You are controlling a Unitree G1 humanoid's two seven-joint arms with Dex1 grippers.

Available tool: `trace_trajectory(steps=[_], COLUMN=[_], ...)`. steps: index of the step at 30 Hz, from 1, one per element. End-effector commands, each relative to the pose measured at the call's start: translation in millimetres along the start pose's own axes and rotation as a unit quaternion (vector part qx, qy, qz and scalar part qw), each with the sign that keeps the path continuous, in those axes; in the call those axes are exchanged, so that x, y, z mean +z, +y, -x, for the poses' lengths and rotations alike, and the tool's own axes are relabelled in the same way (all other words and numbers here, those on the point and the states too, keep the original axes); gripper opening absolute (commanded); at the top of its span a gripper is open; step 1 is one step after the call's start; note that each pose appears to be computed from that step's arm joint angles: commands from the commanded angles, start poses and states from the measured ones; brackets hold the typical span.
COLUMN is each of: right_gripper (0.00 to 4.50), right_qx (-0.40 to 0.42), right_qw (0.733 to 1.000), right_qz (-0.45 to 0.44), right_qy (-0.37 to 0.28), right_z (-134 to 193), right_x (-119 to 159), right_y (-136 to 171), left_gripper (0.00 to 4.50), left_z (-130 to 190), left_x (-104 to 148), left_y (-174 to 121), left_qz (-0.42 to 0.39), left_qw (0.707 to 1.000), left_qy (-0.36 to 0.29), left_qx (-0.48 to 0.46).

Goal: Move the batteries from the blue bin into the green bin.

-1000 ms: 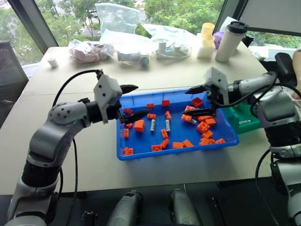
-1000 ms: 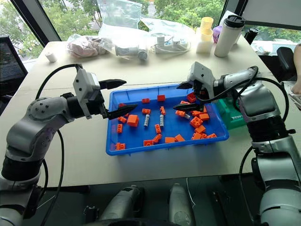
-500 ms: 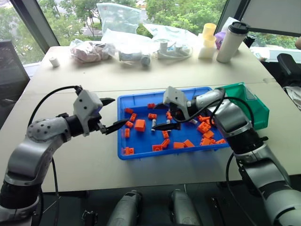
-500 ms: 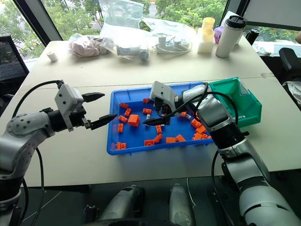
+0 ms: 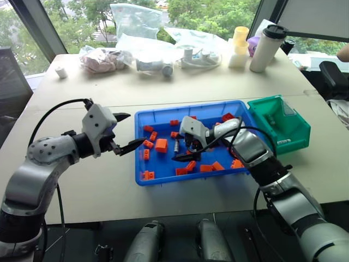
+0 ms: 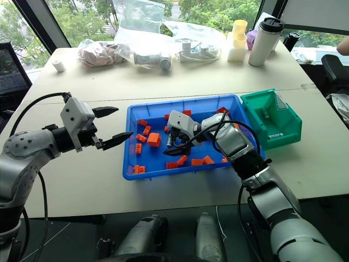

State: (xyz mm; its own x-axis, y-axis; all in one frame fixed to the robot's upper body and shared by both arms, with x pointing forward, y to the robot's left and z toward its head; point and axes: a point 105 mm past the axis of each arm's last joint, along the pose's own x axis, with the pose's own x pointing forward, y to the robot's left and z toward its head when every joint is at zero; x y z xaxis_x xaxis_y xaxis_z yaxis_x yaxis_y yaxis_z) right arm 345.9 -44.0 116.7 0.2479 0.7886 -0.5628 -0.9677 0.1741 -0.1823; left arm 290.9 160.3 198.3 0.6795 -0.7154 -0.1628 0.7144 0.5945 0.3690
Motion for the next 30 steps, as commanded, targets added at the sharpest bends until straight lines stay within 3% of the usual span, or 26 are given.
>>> trace_trajectory(steps=[1,8,17,20,27,30], right_gripper=[4.41,4.41,4.41,3.61,0.02,0.02], right_qx=[-0.015,-0.029,-0.026,-0.031,-0.034,-0.059], right_qw=[1.0,0.999,0.999,0.999,0.998,0.996], right_qz=[0.012,0.017,0.026,0.027,0.046,0.07], right_qy=[0.0,0.027,0.014,0.022,0.017,0.001], right_z=[-1.2,-3.0,-4.9,-6.4,1.1,22.8], right_x=[3.2,-10.1,-2.3,-6.0,2.1,19.0], right_y=[-5.6,-13.1,-10.2,-12.0,-12.5,-17.4], left_gripper=[4.5,4.5,4.5,4.5,4.5,4.5], left_z=[0.4,-3.3,-6.7,-6.8,-6.6,-8.4], left_x=[10.7,11.0,12.1,12.7,12.2,12.2], left_y=[-1.2,-7.3,-10.1,-8.7,-7.4,-8.0], left_qz=[-0.02,-0.02,-0.018,-0.019,-0.02,-0.019], left_qw=[1.0,1.0,1.0,1.0,1.0,1.0], left_qy=[-0.013,-0.015,-0.018,-0.02,-0.019,-0.021], left_qx=[0.004,0.001,-0.001,0.001,0.003,0.001])
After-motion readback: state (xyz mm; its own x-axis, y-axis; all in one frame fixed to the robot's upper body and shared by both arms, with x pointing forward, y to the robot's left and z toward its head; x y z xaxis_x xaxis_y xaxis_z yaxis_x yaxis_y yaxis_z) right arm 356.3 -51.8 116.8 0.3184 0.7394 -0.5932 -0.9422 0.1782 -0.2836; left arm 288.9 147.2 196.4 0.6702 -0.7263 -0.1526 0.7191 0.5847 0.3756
